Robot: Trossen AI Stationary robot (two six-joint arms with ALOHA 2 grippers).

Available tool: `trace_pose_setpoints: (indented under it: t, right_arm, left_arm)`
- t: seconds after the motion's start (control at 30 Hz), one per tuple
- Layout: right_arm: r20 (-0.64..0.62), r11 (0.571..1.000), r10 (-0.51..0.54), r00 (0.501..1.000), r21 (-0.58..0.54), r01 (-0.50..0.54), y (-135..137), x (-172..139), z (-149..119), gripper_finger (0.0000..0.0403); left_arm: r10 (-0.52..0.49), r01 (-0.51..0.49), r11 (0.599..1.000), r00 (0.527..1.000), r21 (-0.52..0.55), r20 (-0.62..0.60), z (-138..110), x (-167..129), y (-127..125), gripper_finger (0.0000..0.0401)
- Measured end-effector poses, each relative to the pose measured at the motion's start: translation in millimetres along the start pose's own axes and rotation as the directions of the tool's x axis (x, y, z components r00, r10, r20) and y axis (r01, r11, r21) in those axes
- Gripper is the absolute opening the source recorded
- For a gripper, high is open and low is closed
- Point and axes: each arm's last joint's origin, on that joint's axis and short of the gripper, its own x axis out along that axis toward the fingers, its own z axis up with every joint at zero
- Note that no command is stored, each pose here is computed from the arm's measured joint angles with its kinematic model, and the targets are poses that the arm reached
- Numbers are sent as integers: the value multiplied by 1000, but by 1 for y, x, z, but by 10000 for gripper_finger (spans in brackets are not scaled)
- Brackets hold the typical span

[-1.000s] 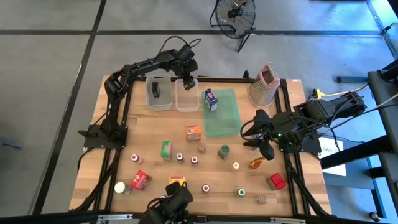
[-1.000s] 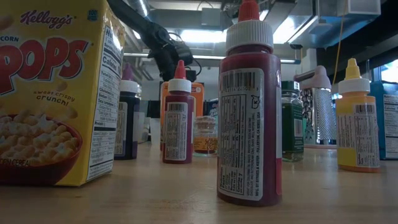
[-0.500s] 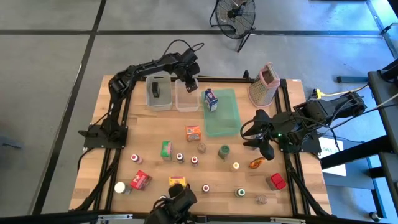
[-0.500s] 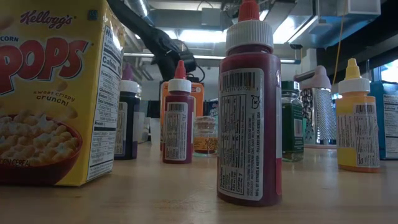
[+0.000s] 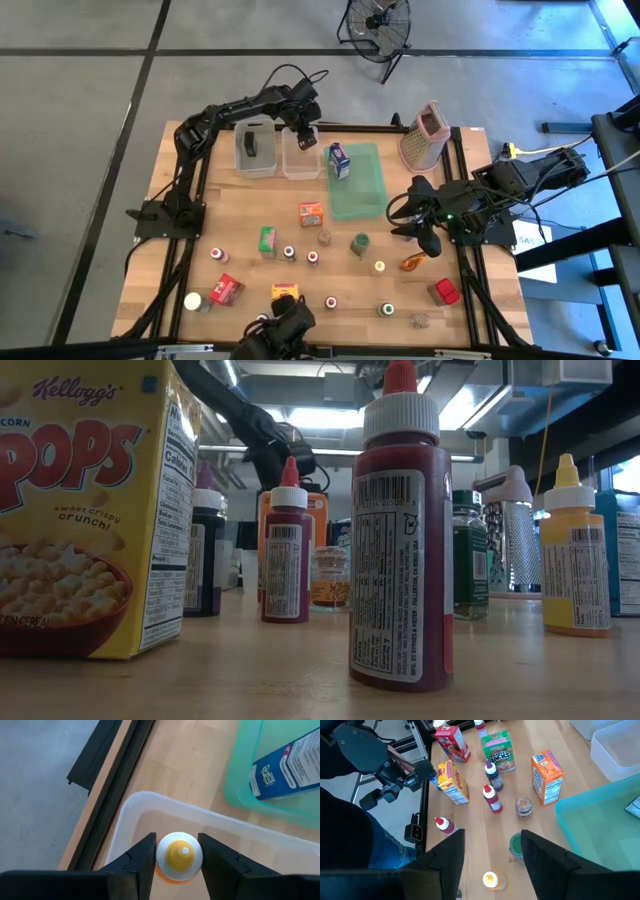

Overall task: Pick & Place Kitchen Items
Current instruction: Put the top yellow food coloring bottle into the transparent bin

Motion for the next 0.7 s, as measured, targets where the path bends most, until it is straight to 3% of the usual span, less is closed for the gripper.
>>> trace_pose_setpoints:
  t: [0.2, 0.7]
  right_arm:
    - [-1, 1000, 1, 1000, -3, -1, 0, 0, 0, 195]
    - [0, 1000, 2, 1000, 4, -2, 0, 0, 0, 195]
  left_arm:
    - [-52, 52, 999, 998, 7, 24, 1, -1, 1, 139]
    - [-40, 41, 999, 999, -36, 24, -2, -3, 9, 153]
